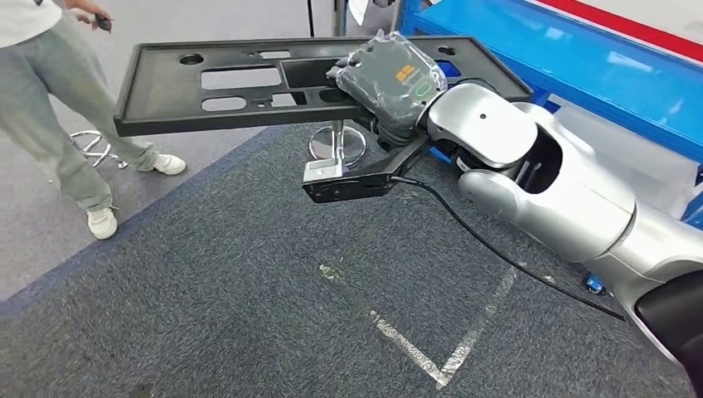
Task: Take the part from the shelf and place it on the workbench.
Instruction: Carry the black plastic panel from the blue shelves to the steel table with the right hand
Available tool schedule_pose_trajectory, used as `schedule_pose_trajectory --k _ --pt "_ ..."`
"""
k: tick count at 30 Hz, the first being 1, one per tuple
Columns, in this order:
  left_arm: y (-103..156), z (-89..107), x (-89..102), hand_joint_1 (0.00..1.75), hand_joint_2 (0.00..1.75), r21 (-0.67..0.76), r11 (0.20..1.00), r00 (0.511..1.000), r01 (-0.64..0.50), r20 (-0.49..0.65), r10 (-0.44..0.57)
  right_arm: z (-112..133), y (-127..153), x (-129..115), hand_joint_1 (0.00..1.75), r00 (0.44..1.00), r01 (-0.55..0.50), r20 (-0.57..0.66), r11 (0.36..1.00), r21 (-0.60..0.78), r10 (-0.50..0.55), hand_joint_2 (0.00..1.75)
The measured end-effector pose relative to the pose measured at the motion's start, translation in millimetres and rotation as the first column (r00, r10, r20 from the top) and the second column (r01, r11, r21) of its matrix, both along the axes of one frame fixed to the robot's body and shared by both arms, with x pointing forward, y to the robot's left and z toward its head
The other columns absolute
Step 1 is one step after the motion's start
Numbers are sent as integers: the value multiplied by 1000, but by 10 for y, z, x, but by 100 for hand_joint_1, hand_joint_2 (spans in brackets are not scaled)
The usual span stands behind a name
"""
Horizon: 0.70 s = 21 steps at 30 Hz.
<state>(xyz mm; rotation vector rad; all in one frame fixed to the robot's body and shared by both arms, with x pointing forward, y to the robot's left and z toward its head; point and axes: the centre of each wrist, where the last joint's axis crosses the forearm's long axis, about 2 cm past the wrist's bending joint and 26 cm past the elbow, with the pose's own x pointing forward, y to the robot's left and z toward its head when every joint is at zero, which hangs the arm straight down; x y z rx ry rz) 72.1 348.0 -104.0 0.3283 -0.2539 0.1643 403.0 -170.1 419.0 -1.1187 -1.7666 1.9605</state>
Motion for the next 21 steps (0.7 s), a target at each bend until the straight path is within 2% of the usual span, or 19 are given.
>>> schedule_pose_trajectory --k 5,21 --pt "-36 -4 -1 0 175 -5 1000 1000 2 3 -2 -75 -56 4 175 1000 19 -13 1000 -6 -19 175" --pt "-55 -9 -15 0 175 -19 1000 1000 9 1 -9 -71 -74 -46 175 1000 30 7 999 -18 -30 175"
